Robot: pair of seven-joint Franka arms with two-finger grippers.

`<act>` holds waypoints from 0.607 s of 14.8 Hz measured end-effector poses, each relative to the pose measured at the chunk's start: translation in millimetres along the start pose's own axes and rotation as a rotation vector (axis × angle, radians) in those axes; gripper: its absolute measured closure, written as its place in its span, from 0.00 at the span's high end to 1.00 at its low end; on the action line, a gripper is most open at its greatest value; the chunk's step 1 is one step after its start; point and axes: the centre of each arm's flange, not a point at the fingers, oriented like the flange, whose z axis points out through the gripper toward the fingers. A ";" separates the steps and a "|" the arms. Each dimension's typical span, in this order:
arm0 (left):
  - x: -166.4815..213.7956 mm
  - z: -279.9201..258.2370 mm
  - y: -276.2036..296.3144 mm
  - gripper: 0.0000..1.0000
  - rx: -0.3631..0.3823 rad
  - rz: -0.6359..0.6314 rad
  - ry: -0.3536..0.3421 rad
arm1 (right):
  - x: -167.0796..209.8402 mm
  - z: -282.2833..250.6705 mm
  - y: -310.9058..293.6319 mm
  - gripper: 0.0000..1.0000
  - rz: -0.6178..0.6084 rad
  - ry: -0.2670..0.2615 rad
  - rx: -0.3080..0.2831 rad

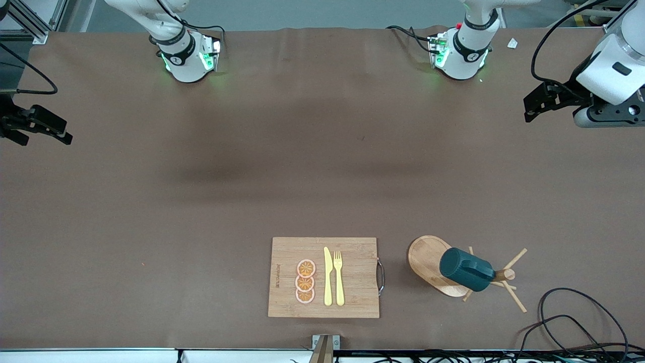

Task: Transfer cup from left to right arm and place
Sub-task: 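Reach the left gripper toward the teal mug on the wooden stand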

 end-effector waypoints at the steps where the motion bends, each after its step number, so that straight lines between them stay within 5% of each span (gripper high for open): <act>1: 0.0 0.0 0.0 1.00 0.000 0.000 0.000 | 0.0 -0.1 -0.3 1.00 -0.001 0.000 0.000; 9: 13.8 1.0 -6.6 1.00 -0.025 -0.050 0.013 | 0.0 -0.4 -0.9 1.00 -0.002 0.001 0.000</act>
